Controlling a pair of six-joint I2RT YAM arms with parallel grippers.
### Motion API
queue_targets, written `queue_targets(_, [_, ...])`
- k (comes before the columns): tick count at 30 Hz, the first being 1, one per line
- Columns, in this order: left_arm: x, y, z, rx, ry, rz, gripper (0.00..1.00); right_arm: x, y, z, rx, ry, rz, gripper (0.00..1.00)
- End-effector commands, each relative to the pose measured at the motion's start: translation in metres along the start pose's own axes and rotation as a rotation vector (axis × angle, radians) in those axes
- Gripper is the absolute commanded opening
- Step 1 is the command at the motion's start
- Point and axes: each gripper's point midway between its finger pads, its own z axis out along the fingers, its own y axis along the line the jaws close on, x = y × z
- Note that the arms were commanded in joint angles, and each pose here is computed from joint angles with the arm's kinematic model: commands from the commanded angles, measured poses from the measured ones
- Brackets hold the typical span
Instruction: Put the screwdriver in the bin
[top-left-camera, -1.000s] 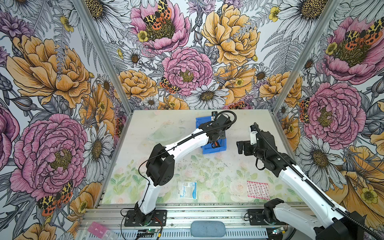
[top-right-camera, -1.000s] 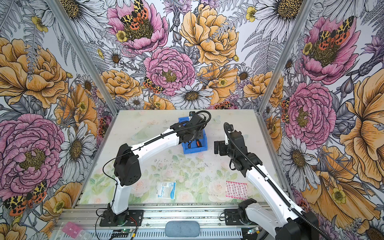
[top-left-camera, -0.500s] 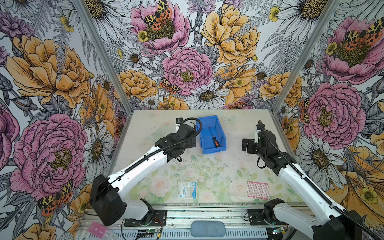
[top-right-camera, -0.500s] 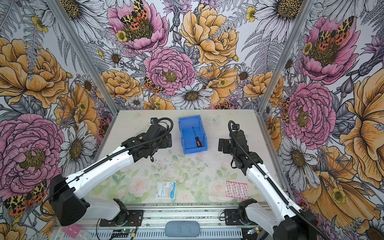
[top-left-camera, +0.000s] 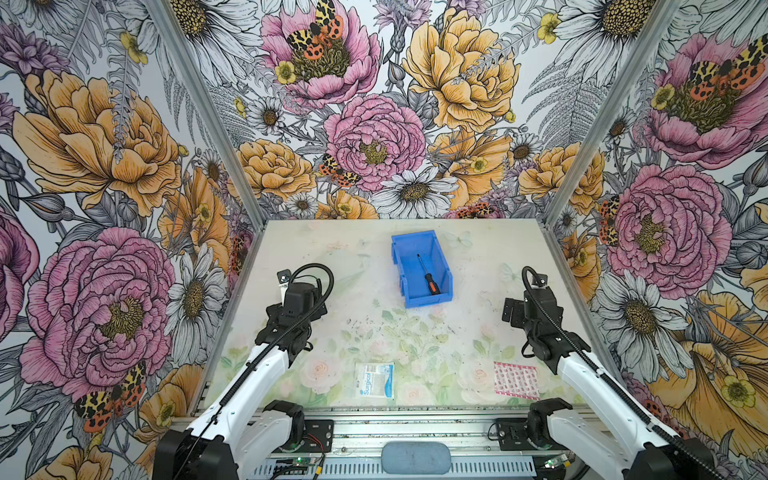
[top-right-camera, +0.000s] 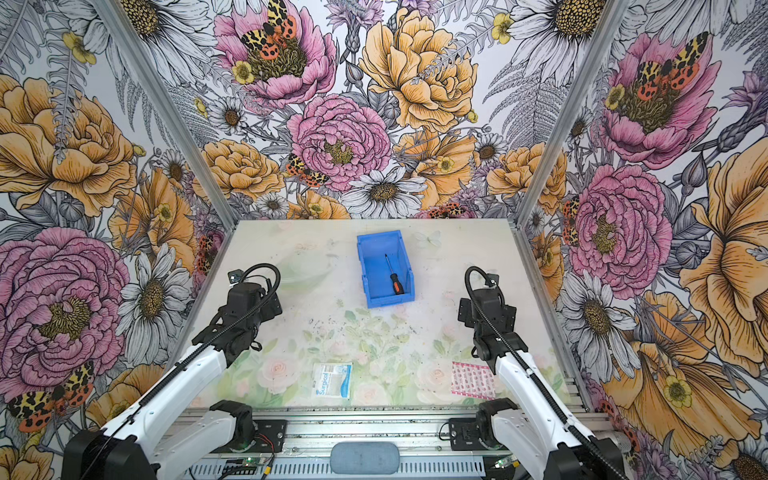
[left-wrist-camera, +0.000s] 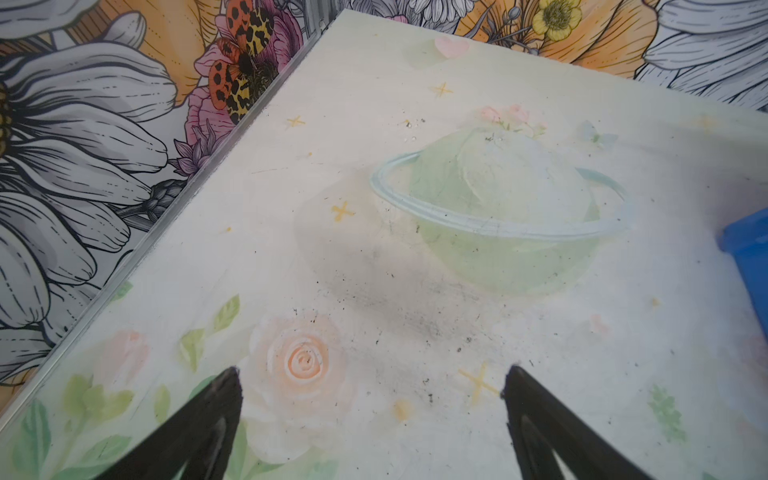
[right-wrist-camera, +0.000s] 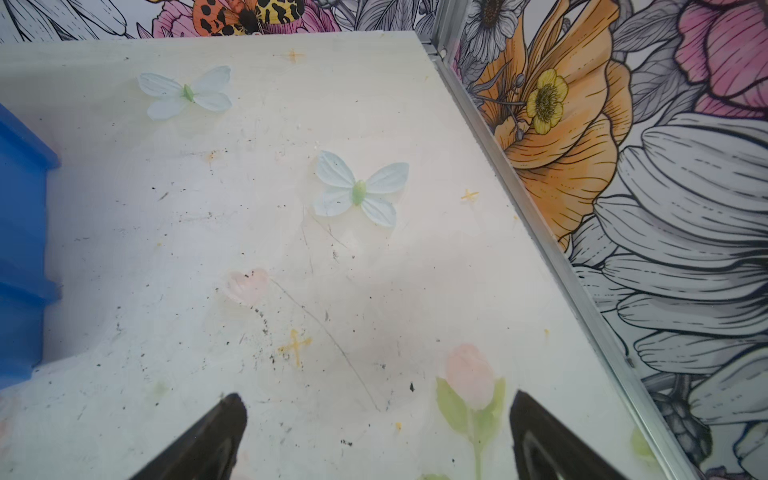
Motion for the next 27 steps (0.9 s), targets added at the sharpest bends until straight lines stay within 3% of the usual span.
queue_targets(1, [-0.019,-0.013,0.001,0.08,-0.136,0.107,0.99,-0.008,-0.003,0.008,0.015,-0.067,-0.034,1.0])
queue_targets(5, [-0.002,-0.008,0.011,0.079,-0.184,0.105,0.99,0.008,0.002,0.026,-0.004,-0.061,-0.038,1.0])
queue_targets(8, [0.003,-0.005,0.02,0.079,-0.172,0.096,0.99,-0.011,0.001,0.034,0.009,-0.146,-0.02,0.99])
queue_targets(12, [-0.016,-0.009,0.031,0.102,-0.249,0.109,0.99,-0.033,-0.001,0.05,0.025,-0.224,0.032,0.99])
queue_targets(19, [-0.045,-0.023,0.056,0.16,-0.344,0.089,0.99,-0.064,0.013,0.091,0.007,-0.237,0.049,0.99])
queue_targets(27, [-0.055,-0.032,0.07,0.182,-0.402,0.094,0.99,-0.067,0.008,0.103,0.006,-0.27,0.059,0.99])
